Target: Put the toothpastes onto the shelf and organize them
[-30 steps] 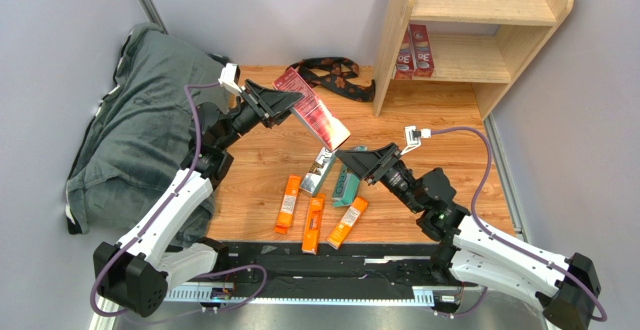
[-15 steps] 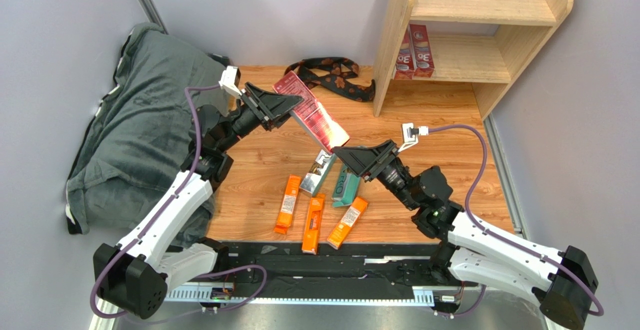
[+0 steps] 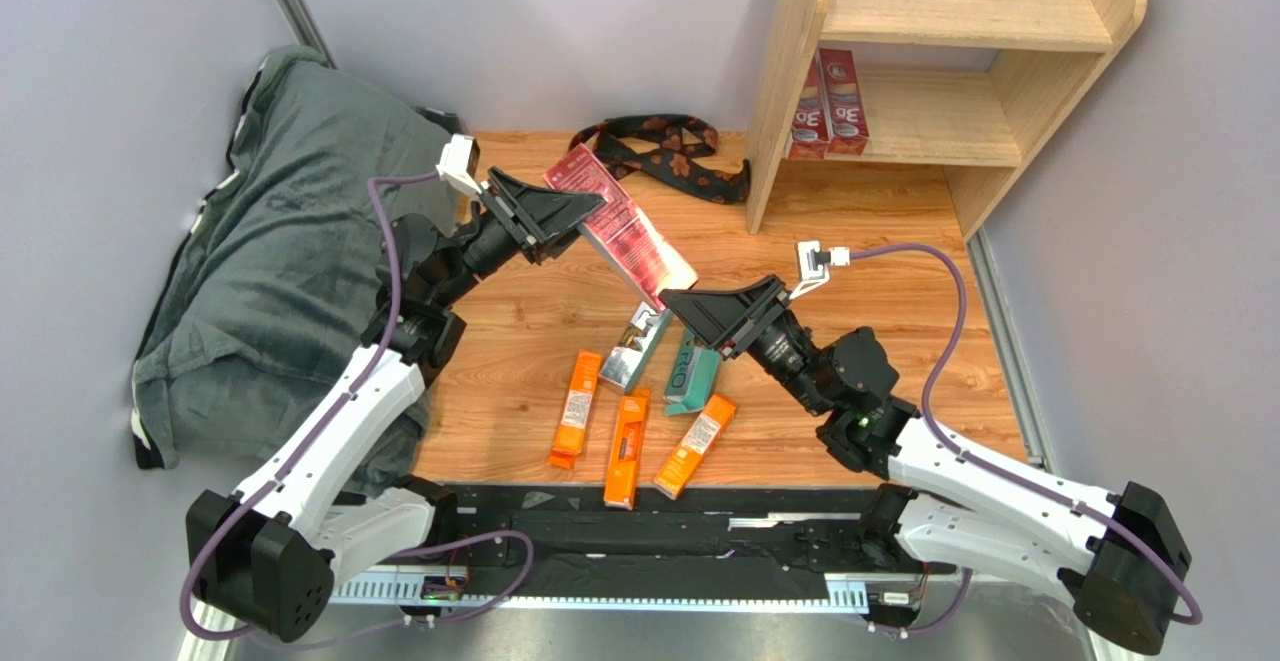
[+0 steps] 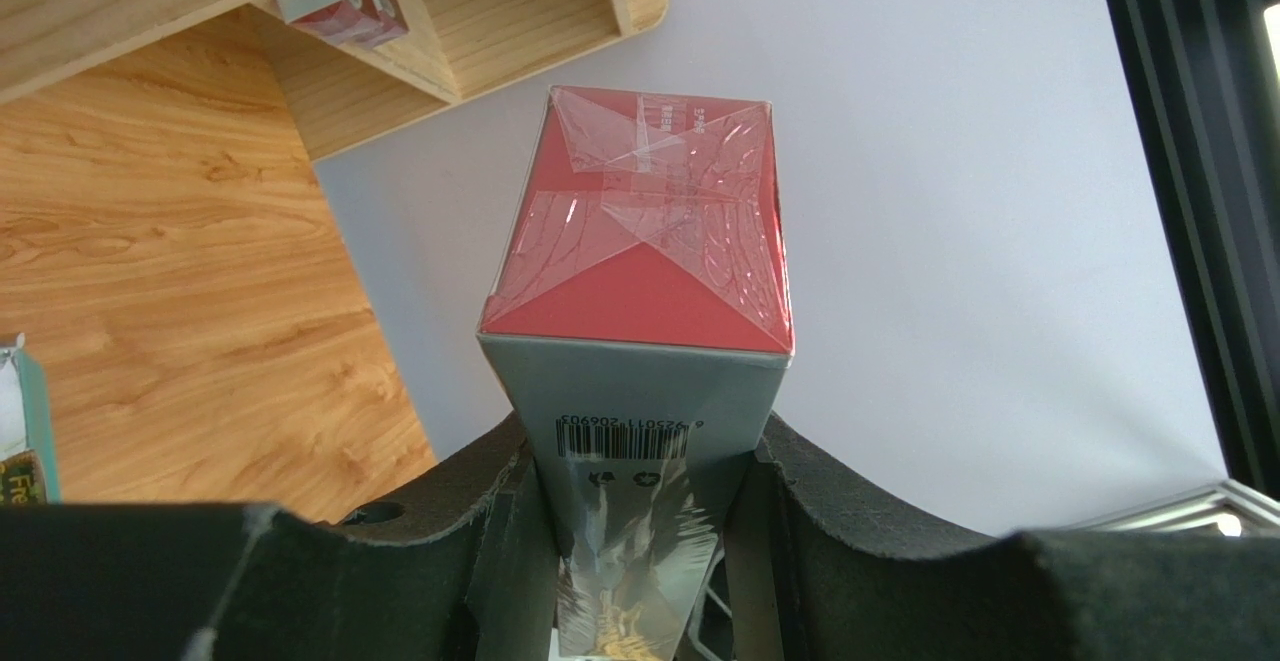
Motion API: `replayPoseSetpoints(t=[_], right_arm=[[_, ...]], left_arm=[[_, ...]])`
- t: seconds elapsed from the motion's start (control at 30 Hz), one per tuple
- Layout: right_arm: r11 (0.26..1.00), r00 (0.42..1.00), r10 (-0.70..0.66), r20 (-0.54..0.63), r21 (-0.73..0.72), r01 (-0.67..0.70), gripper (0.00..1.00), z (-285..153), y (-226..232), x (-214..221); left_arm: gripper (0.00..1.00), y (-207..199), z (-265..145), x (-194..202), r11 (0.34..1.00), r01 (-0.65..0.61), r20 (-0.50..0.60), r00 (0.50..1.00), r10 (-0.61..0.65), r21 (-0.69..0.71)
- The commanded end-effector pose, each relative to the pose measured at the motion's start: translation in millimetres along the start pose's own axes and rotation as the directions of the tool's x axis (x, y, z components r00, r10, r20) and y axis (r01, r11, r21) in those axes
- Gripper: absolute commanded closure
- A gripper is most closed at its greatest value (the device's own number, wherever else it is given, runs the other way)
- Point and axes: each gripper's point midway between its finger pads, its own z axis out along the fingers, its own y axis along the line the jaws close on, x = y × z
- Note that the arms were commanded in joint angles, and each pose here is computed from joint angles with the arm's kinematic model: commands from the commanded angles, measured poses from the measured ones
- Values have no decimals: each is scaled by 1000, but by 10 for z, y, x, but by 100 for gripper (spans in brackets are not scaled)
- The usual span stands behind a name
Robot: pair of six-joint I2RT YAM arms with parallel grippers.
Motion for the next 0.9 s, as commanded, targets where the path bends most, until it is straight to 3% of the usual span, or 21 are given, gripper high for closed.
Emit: replayPoseSetpoints(t=[0.0, 0.1, 0.27, 0.33, 0.43, 0.57, 0.67, 0.7, 0.83, 0.87], right_arm=[[994, 998, 8, 59, -113, -1, 53, 39, 370, -191], [993, 998, 7, 61, -119, 0, 52, 40, 382, -194], [992, 998, 12, 61, -124, -5, 40, 63, 392, -199], [992, 998, 17, 57, -126, -10, 39, 76, 384, -189], [989, 998, 32, 57, -145, -24, 44, 84, 400, -187], [989, 998, 35, 45, -146, -28, 64, 94, 368, -152], [989, 998, 32, 50, -145, -24, 69, 64, 365, -166], [990, 998, 30, 53, -137, -22, 70, 54, 350, -169], [994, 997, 23, 73, -110, -15, 74, -1, 314, -216], [994, 996, 21, 82, -107, -12, 74, -25, 325, -243]], left_arm=[[64, -306, -59, 14, 994, -43, 2, 999, 43, 102], [64, -304, -57, 48, 994, -39, -9, 999, 41, 104], [64, -271, -62, 74, 994, -32, -13, 999, 33, 102], [64, -274, -68, 93, 994, -30, -17, 999, 32, 105], [64, -258, -71, 103, 994, -27, -20, 999, 29, 103], [63, -259, -81, 108, 994, -34, -19, 999, 36, 106], [61, -250, -95, 123, 994, -52, -22, 998, 54, 98], [59, -242, -100, 121, 994, -57, -21, 998, 59, 92], [23, -211, -152, 145, 993, -108, -28, 994, 109, 46], [20, -196, -162, 140, 988, -152, -26, 988, 153, 37]])
